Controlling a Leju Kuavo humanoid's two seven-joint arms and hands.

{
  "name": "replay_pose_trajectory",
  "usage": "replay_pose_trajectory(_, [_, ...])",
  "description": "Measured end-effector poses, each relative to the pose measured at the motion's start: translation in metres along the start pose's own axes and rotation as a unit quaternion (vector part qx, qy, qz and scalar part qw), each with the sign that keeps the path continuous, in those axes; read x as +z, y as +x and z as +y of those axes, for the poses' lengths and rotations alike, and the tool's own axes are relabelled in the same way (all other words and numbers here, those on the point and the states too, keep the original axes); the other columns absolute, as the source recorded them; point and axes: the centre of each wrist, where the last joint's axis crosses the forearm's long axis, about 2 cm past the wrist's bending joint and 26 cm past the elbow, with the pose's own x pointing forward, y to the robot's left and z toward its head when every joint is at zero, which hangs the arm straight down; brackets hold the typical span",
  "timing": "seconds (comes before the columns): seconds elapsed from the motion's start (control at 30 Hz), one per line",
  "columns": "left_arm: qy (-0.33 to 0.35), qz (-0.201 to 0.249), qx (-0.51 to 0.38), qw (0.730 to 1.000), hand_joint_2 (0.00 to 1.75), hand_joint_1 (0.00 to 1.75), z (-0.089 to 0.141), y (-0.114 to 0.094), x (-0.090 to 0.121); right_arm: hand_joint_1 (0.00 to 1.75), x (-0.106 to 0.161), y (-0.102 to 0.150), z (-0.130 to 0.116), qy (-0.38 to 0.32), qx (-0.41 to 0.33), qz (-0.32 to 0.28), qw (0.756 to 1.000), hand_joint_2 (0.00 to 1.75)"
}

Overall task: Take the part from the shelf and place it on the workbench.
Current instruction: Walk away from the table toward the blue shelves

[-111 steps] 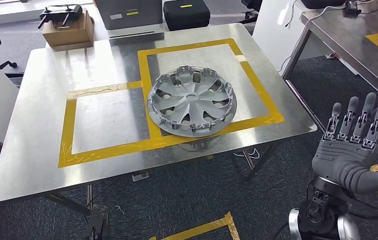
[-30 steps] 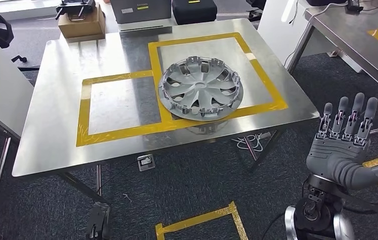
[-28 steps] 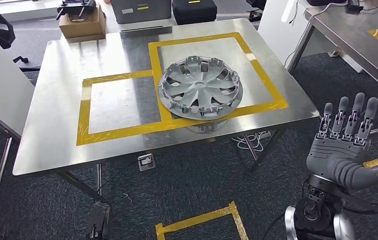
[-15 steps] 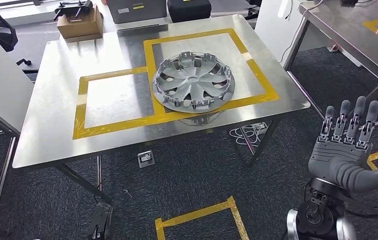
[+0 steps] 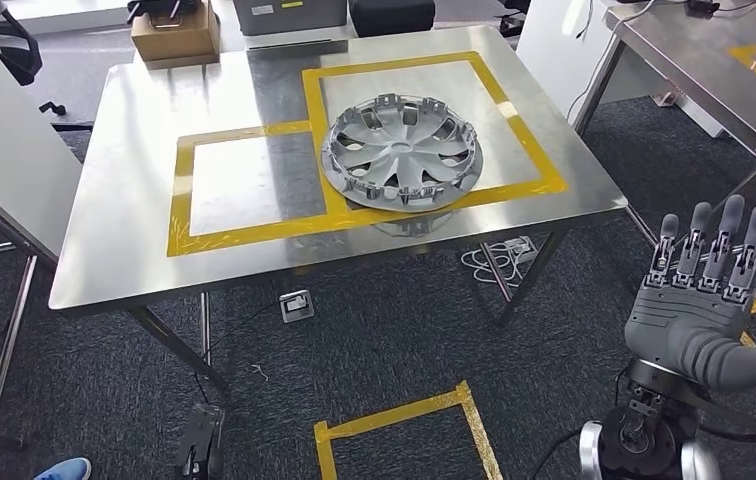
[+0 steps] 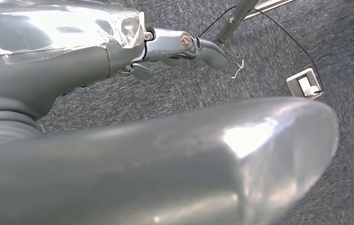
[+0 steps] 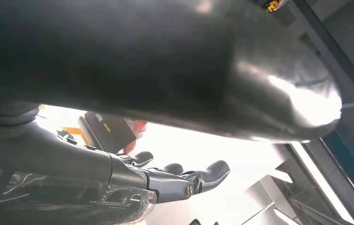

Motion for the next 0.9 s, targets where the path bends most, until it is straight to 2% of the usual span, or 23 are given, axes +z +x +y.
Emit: replay_pose_trajectory(0.9, [-0.006,0.002,0.005,1.000,0.00,0.00,-0.0010,0.0014,-0.0008,0.00,0.0002,0.0023,-0.0019,0.004,0.007,-0.004,1.000,0.00])
